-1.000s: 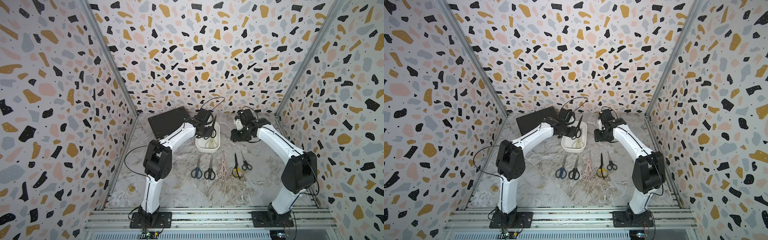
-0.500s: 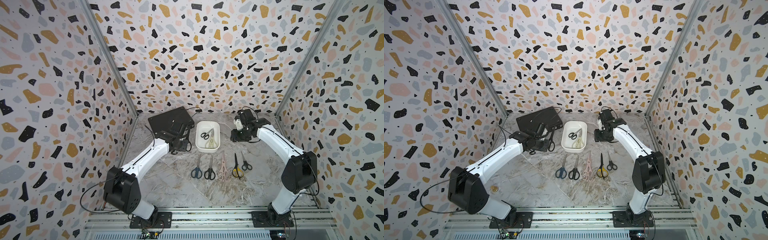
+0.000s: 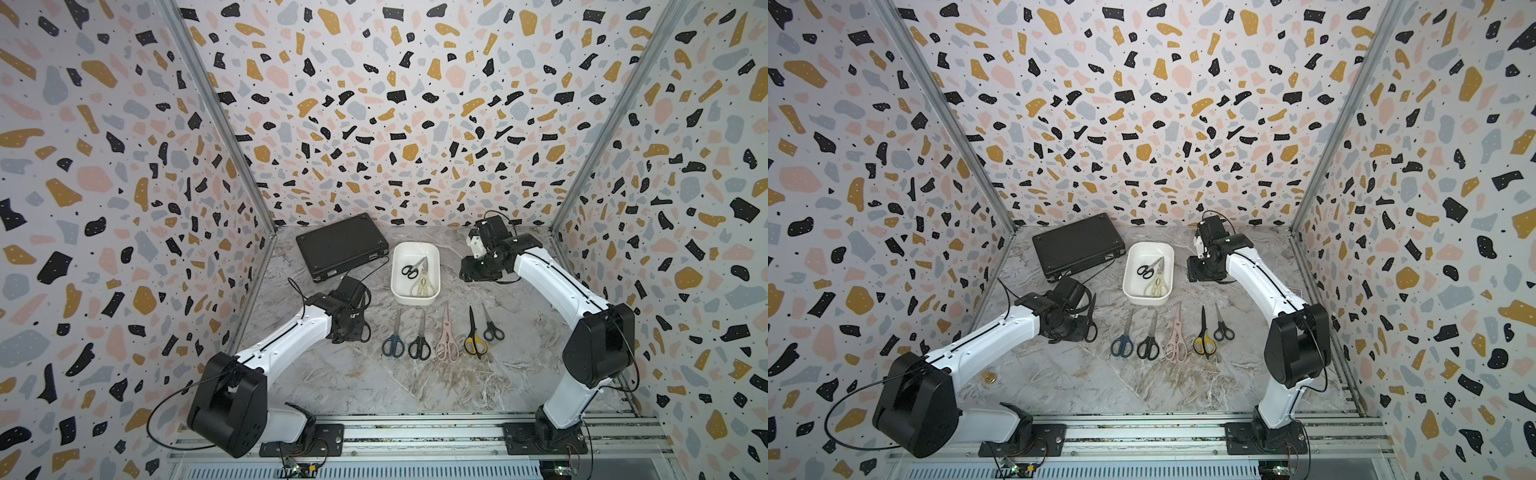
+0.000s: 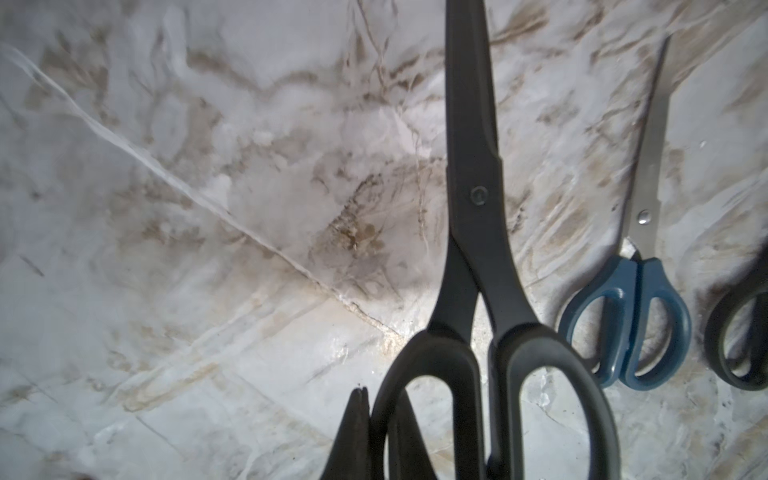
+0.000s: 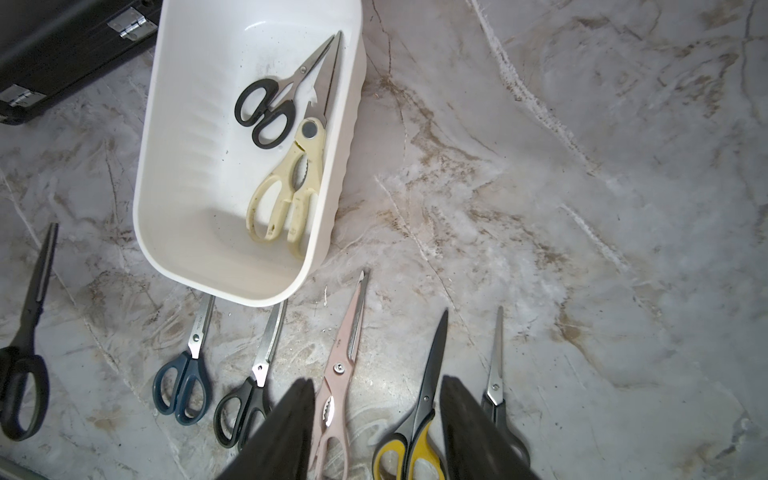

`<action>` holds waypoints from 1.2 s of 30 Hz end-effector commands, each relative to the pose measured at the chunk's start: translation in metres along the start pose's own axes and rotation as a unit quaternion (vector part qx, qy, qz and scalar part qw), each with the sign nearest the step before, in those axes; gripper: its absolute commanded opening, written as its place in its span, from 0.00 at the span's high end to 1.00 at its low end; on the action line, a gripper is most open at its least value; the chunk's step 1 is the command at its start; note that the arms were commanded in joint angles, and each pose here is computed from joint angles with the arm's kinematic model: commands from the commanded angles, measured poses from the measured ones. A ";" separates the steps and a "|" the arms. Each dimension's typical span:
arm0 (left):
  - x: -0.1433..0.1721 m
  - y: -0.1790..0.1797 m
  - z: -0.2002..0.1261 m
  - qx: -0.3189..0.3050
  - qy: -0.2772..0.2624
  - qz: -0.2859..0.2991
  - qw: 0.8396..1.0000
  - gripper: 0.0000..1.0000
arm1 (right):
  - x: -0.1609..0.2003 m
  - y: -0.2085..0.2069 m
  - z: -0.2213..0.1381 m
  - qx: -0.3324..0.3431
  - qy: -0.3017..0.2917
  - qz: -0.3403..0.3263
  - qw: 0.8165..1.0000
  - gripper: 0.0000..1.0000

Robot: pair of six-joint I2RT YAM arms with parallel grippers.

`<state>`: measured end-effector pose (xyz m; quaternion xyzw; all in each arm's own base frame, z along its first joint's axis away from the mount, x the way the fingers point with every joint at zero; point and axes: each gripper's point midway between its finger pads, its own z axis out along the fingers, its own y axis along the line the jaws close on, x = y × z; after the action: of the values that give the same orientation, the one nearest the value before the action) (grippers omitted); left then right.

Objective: Take the scissors out of the storage box
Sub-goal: Place the scissors at the center of the board.

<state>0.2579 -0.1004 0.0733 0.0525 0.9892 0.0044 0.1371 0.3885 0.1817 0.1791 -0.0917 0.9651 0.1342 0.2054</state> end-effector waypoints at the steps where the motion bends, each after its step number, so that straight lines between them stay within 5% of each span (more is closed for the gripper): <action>1: 0.000 -0.009 0.009 0.017 -0.001 -0.039 0.999 1.00 | -0.004 0.008 -0.022 -0.007 -0.017 0.001 1.000 0.46; 23: 0.015 -0.012 0.048 -0.062 0.037 0.014 0.997 0.99 | -0.002 0.011 -0.004 -0.013 0.000 -0.005 1.000 0.46; 36: 0.016 -0.004 0.041 -0.086 0.040 0.023 0.995 0.78 | -0.001 0.010 -0.005 -0.011 -0.001 -0.004 1.000 0.46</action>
<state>0.2512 -0.1062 0.0218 0.0634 0.9901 0.0809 0.0960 0.3858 0.1877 0.1791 -0.0968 0.9642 0.1406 0.2028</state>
